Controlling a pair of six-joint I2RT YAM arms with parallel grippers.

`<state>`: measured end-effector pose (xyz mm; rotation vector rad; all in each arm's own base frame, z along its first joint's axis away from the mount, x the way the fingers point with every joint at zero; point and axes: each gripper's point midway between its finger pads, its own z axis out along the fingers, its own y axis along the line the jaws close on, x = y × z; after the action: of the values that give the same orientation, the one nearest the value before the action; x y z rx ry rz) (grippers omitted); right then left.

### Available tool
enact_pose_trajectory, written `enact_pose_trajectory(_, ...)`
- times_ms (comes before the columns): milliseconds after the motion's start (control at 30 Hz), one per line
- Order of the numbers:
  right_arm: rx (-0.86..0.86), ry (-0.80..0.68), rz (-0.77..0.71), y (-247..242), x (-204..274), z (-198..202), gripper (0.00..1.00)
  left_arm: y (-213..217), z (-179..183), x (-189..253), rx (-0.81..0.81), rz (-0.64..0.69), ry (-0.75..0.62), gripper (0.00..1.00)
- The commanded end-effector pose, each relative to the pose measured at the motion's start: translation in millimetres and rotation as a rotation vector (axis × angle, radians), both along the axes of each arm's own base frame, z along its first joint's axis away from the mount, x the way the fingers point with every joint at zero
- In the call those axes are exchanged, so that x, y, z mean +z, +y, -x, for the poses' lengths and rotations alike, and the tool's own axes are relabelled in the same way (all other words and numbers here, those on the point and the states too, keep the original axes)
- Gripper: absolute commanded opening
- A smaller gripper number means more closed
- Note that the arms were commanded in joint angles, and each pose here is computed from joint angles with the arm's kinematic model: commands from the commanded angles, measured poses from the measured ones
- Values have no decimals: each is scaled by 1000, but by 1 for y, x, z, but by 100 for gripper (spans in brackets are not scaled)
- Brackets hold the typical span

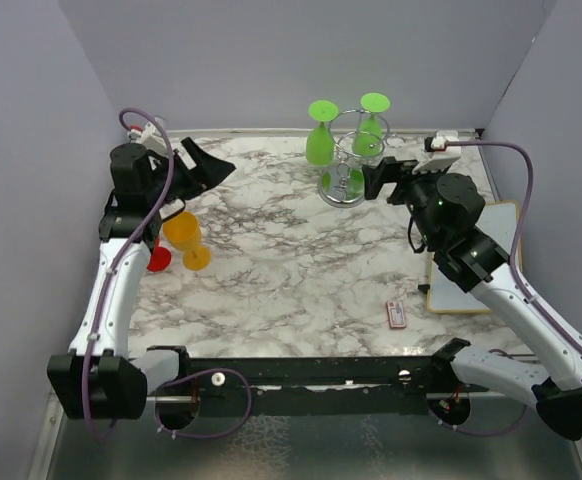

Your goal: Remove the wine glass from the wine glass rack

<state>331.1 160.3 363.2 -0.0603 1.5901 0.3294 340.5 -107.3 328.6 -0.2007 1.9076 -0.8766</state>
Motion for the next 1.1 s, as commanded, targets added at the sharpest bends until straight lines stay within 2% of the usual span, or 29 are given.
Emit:
enact_pose_trajectory(0,-103,28,-27,-19,8,0,100,-60,-13,39,-252,325,-80,81)
enact_pose_trajectory(233,-132,120,-9,-34,5,-23,100,-121,-59,27,-274,377,-16,82)
enact_pose_trajectory(433,-5,160,-58,-26,6,-37,100,-146,-114,5,-74,393,29,76)
enact_pose_trajectory(667,-15,108,-54,-34,19,-27,100,-164,-174,-34,56,421,119,76)
enact_pose_trajectory(933,-43,78,-45,-44,21,-19,100,-185,-216,-24,87,431,46,73)
enact_pose_trajectory(1067,-42,83,-47,-44,18,-17,100,-192,-234,-25,99,422,38,76)
